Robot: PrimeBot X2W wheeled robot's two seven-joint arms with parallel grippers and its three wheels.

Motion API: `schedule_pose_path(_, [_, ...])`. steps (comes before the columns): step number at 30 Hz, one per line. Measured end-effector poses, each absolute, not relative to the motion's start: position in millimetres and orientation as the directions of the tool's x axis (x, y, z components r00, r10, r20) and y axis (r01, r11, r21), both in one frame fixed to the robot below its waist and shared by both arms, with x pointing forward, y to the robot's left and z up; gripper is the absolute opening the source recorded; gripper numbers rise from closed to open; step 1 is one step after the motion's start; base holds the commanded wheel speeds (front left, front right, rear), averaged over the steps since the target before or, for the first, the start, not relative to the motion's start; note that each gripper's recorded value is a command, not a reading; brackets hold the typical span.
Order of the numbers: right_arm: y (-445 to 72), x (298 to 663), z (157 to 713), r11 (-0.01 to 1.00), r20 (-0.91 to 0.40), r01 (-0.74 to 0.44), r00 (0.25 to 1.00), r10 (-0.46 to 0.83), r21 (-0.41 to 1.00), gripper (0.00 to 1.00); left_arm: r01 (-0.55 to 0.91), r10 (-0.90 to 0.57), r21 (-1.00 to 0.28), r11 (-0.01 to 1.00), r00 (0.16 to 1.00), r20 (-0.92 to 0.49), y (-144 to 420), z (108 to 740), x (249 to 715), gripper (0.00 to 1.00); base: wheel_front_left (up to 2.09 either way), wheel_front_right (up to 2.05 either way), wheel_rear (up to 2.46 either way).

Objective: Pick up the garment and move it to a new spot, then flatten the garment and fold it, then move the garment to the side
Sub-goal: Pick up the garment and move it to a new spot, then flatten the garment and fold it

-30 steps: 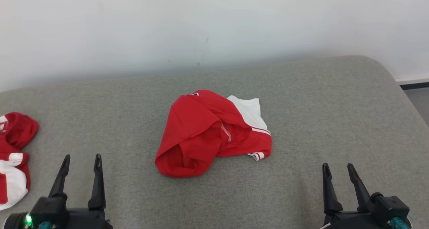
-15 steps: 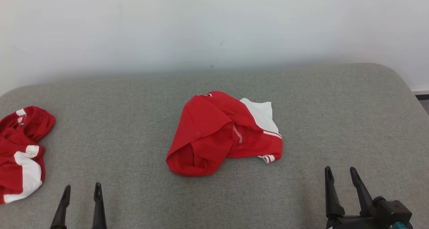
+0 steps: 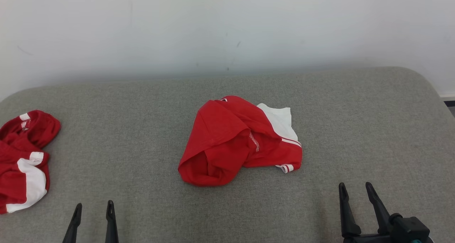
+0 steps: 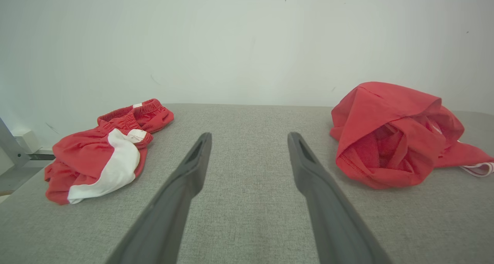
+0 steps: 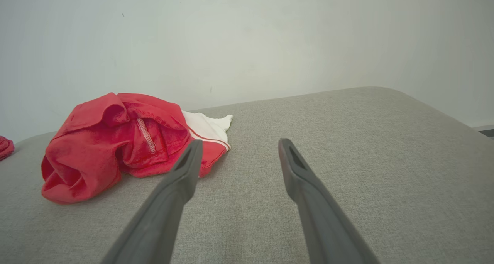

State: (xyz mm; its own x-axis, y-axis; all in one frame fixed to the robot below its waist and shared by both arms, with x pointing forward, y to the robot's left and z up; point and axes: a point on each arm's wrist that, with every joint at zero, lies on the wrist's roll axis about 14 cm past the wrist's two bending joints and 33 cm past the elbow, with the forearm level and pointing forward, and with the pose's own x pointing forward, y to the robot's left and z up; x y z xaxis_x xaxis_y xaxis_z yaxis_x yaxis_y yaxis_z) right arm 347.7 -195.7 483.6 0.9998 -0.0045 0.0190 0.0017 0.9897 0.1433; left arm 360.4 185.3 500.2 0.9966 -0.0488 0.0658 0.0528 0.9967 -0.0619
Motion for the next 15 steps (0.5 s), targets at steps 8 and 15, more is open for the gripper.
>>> schedule_pose_path(8, [-192.2,345.7,482.1,0.99,0.014,-0.008,1.0,0.006,0.141,1.0,0.071,-0.067,-0.055,0.996,0.996,0.06,179.3,498.4,360.5,1.0,0.0,0.0,0.0])
schedule_pose_path(15, [-191.5,345.8,480.1,0.99,0.008,-0.009,1.0,0.008,0.143,1.0,0.069,-0.067,-0.05,0.996,0.996,0.051,179.4,495.6,359.7,1.0,0.0,0.0,0.0])
